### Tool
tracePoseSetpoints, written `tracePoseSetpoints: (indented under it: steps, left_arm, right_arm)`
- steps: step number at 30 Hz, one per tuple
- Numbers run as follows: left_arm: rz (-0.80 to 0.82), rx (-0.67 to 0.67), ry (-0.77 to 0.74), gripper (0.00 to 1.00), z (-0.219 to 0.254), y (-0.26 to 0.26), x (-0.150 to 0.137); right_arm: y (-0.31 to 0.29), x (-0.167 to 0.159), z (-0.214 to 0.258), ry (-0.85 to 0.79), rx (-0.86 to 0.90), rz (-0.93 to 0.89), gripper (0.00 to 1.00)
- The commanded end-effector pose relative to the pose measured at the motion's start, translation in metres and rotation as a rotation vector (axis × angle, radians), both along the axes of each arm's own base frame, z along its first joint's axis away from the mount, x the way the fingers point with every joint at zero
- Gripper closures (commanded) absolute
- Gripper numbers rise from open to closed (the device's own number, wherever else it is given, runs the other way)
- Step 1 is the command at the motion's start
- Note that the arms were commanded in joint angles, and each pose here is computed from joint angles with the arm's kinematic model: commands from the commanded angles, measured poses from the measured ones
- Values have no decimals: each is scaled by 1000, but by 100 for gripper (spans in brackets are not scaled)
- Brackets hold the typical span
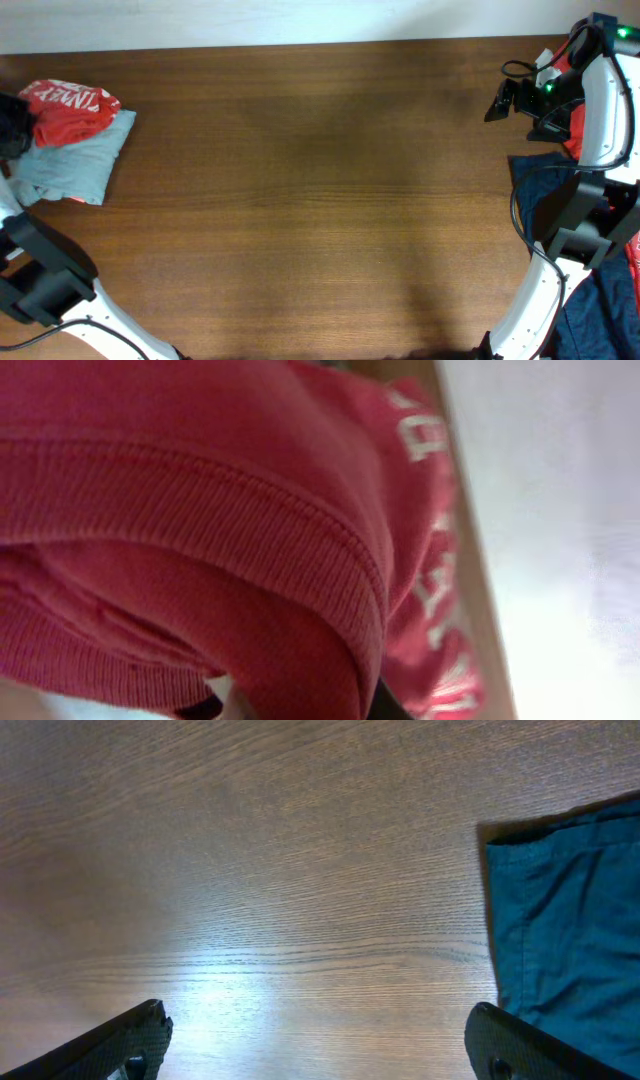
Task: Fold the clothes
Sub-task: 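Carry the shirt left and lay it on the grey shirt, then release the shirt and press it flat with the left gripper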
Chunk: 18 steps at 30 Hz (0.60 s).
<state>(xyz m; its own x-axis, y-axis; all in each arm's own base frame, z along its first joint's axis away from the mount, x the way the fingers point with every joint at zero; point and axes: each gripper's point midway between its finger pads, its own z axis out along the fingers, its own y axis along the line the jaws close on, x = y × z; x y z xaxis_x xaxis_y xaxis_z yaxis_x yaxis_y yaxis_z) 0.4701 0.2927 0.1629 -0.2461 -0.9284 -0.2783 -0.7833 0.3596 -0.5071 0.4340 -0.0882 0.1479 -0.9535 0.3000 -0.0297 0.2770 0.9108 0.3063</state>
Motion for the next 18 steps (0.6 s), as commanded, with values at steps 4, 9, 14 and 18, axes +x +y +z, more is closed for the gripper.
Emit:
tracePoseSetpoints:
  steps: [4,9,14,18]
  left_arm:
    - [27,47,221,1,-21,16,-52]
    - [-23,170,441,1,-31,28,-93]
    - [-70,148,438,1,-32,25,-97]
    - [-516,162,134,1,-4,-17,-42]
  right_arm:
    - [1,1,16,-42,-24,18,1]
    - [1,1,16,-43,-24,18,1]
    - [1,1,16,-44,-24,18,1]
    - [1,2,16,-46,-25,18,1]
